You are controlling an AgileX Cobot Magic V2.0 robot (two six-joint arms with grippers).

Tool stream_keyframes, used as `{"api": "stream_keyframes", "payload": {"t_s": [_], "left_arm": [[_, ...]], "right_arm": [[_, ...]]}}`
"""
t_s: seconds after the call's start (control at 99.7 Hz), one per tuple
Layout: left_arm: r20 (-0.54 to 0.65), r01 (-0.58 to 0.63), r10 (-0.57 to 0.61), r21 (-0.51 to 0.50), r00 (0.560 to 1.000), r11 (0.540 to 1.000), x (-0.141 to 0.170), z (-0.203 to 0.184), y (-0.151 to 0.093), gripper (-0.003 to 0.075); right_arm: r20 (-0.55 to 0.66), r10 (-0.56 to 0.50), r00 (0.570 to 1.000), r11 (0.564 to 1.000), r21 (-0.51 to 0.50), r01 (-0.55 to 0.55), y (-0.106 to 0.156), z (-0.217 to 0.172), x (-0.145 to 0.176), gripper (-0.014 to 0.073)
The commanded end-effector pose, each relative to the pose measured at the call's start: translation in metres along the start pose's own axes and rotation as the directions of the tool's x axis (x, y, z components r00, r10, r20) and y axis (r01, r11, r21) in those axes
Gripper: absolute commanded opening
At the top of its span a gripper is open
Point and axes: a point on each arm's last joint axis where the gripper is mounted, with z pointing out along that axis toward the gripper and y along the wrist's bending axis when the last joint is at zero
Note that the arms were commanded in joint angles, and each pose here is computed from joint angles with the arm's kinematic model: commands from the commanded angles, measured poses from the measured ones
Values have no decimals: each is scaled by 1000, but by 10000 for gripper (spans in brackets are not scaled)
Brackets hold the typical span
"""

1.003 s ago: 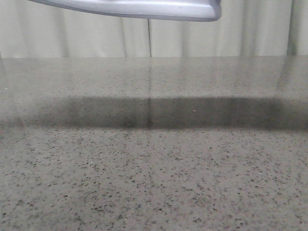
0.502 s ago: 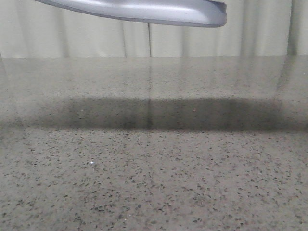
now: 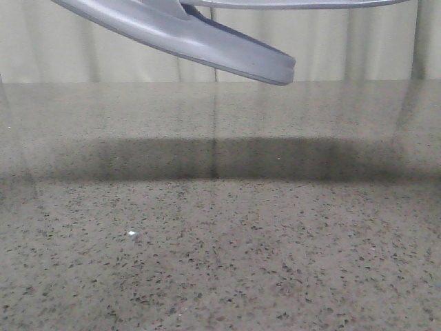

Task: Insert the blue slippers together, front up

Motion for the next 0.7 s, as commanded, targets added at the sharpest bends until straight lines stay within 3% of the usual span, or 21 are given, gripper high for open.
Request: {"api": "stream_keyframes", "payload": {"t_s": [0.0,0.692], "left_arm": [[-77,49,-42,88,996,995,6,-3,-15,16],[-178,79,-48,169,983,982,15,-5,-24,16]], "right_arm": [[42,-5,999,999,-41,7,11,1,-6,-107],[-10,-75,997,993,-97,73,29,25,15,-107]]}}
